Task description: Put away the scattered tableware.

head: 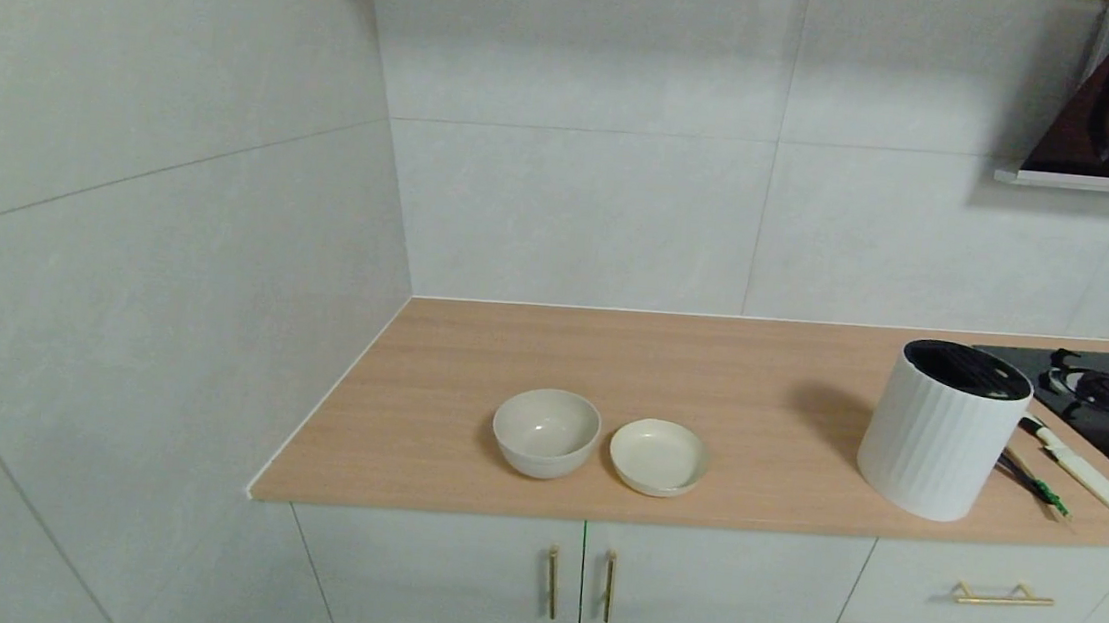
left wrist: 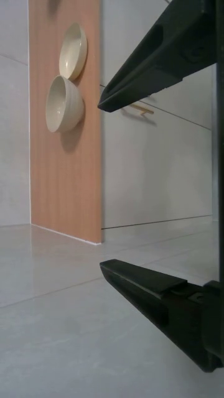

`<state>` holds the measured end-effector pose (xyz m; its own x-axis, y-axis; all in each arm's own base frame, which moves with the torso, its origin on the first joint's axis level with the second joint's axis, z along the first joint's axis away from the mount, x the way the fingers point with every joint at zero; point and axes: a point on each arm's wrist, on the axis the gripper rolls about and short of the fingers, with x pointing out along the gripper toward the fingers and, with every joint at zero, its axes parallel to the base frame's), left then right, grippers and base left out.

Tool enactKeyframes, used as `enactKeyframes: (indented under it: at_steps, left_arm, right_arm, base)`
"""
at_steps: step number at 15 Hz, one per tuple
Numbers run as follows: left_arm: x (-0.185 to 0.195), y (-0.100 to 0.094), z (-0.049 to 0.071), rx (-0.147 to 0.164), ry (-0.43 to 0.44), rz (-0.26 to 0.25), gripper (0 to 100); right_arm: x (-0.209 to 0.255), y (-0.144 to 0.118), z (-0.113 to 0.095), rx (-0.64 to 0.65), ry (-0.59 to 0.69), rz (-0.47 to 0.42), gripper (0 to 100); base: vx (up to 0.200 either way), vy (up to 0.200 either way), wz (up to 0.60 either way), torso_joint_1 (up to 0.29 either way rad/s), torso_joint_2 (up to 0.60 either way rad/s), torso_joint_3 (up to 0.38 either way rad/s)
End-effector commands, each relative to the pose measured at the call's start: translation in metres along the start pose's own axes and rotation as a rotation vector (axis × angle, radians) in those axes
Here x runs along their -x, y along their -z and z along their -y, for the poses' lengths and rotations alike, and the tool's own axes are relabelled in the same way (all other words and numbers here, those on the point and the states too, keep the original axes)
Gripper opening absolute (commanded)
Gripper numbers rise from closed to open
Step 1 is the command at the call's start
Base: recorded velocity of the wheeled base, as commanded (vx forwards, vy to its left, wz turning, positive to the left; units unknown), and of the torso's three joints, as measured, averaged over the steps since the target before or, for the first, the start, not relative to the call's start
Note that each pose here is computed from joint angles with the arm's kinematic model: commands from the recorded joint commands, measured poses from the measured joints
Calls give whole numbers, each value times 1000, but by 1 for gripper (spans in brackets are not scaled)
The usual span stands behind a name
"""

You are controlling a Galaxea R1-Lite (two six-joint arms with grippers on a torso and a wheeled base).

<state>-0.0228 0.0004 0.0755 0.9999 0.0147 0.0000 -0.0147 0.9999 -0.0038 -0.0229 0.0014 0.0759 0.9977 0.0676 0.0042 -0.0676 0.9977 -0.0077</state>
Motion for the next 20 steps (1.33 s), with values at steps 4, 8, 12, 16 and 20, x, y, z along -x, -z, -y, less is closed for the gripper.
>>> enactKeyframes:
  at_steps: [4, 8, 12, 16, 20]
  left_arm:
    - [0, 0, 0, 1, -1, -2, 100]
    - [0, 0, 0, 1, -1, -2, 100]
    - [0, 0, 0, 1, -1, -2, 100]
    - [0, 0, 0, 1, -1, -2, 100]
    - [0, 0, 0, 1, -1, -2, 100]
  right_arm:
    - [0, 0, 0, 0, -1, 0, 100]
    - [0, 0, 0, 0, -1, 0, 100]
    - [0, 0, 0, 0, -1, 0, 100]
    - [0, 0, 0, 0, -1, 0, 100]
    - [0, 0, 0, 0, -1, 0, 100]
  base:
    - [0, 0, 0, 0, 0, 0]
    - [0, 0, 0, 0, 0, 0]
    - [0, 0, 0, -150, 332, 181]
    - [0, 0, 0, -199, 427, 227]
    - [0, 0, 0, -250, 543, 300]
